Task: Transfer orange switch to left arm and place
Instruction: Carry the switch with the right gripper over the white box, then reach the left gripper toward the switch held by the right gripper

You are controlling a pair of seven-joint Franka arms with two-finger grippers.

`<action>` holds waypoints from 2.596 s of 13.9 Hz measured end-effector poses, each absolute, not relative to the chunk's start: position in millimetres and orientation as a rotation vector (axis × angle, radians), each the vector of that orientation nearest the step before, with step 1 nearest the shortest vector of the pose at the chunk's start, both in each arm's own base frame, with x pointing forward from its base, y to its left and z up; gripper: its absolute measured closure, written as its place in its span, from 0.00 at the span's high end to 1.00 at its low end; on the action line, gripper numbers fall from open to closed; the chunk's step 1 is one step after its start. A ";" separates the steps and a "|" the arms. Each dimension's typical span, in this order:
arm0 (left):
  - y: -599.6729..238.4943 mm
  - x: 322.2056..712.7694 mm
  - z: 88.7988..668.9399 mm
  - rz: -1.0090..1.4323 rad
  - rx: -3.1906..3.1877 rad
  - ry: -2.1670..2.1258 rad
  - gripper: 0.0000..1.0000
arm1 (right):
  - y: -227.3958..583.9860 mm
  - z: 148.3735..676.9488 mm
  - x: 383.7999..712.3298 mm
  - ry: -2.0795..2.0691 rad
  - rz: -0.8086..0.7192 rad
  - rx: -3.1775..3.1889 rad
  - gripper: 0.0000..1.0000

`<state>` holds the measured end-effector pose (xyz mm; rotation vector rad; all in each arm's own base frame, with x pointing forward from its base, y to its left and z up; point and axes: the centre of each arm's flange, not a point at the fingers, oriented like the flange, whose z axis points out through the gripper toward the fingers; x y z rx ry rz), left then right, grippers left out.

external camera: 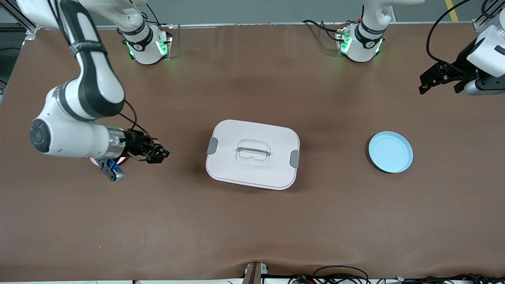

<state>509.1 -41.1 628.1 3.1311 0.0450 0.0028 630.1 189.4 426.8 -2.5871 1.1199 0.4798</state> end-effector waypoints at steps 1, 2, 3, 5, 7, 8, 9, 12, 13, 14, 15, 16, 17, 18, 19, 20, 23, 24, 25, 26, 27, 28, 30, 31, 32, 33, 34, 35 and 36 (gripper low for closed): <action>-41.2 509.1 628.1 0.003 3.131 0.045 1.00 | 208.4 439.5 629.7 1.163 0.486 -2.544 0.72; -41.1 509.1 628.1 0.003 3.131 0.045 1.00 | 225.3 448.1 628.0 1.206 0.506 -2.499 0.72; -41.1 509.1 628.1 0.003 3.131 0.045 1.00 | 239.7 453.3 625.8 1.245 0.526 -2.467 0.72; -41.1 509.2 628.1 0.003 3.131 0.045 1.00 | 271.3 465.2 620.3 1.330 0.547 -2.419 0.72; -41.3 509.1 628.1 0.003 3.131 0.045 1.00 | 303.9 480.5 614.5 1.395 0.538 -2.374 0.72; -42.0 509.1 628.1 0.002 3.125 0.044 1.00 | 317.4 488.4 612.4 1.435 0.524 -2.339 0.72; -44.0 508.9 628.3 0.000 3.109 0.044 1.00 | 329.8 495.7 610.7 1.479 0.505 -2.293 0.72; -52.4 508.5 635.4 0.012 3.051 0.036 1.00 | 368.7 510.5 604.2 1.567 0.464 -2.172 0.72; -56.4 507.8 639.2 0.015 3.031 0.030 1.00 | 382.3 513.2 601.5 1.586 0.469 -2.147 0.72; -61.0 506.9 643.2 0.016 3.006 0.022 1.00 | 396.9 517.1 599.6 1.606 0.475 -2.118 0.72; -66.7 505.6 648.8 0.018 2.975 0.012 1.00 | 411.3 521.4 598.8 1.628 0.482 -2.083 0.72; -73.8 504.2 655.4 0.022 2.938 -0.001 1.00 | 425.2 526.5 598.7 1.648 0.484 -2.042 0.72; -82.1 502.5 662.3 0.027 2.898 -0.017 1.00 | 437.7 530.9 598.8 1.663 0.484 -1.999 0.72; -90.0 501.0 667.6 0.027 2.855 -0.031 1.00 | 448.6 535.1 598.7 1.677 0.478 -1.947 0.72; -96.3 499.8 671.1 0.022 2.806 -0.039 1.00 | 459.1 537.9 597.2 1.688 0.475 -1.898 0.72; -101.0 499.2 672.7 0.011 2.757 -0.040 1.00 | 470.2 537.2 593.8 1.697 0.482 -1.863 0.72; -115.5 504.3 666.0 -0.044 2.643 -0.043 1.00 | 498.6 534.5 579.7 1.745 0.528 -1.774 0.72; -121.7 508.3 660.2 -0.071 2.608 -0.044 1.00 | 504.9 538.1 575.1 1.750 0.539 -1.758 0.72; -129.4 513.2 652.6 -0.099 2.570 -0.051 1.00 | 511.2 543.4 570.3 1.756 0.549 -1.737 0.72; -138.6 518.7 644.2 -0.116 2.537 -0.078 1.00 | 516.7 548.3 566.6 1.760 0.554 -1.710 0.72; -147.9 524.4 635.9 -0.117 2.513 -0.119 1.00 | 520.3 551.7 564.3 1.760 0.557 -1.688 0.72; -158.1 529.8 627.4 -0.113 2.493 -0.165 1.00 | 522.1 553.6 563.3 1.761 0.558 -1.676 0.72; -173.9 538.6 614.9 -0.106 2.450 -0.204 1.00 | 521.7 555.3 565.0 1.760 0.554 -1.661 0.72; -178.8 542.3 610.8 -0.100 2.433 -0.208 1.00 | 521.2 556.0 566.1 1.758 0.550 -1.652 0.72; -183.8 545.6 607.0 -0.089 2.417 -0.223 1.00 | 521.0 556.6 567.1 1.755 0.545 -1.644 0.72; -189.2 549.1 602.6 -0.078 2.399 -0.242 1.00 | 520.9 557.0 567.8 1.752 0.542 -1.637 0.72; -193.3 553.0 597.8 -0.066 2.380 -0.256 1.00 | 520.8 557.6 568.7 1.749 0.538 -1.628 0.72; -196.0 557.3 592.4 -0.058 2.362 -0.264 1.00 | 520.5 558.7 569.6 1.745 0.534 -1.618 0.72; -198.5 562.0 587.1 -0.043 2.346 -0.274 1.00 | 520.3 560.2 570.5 1.741 0.529 -1.604 0.72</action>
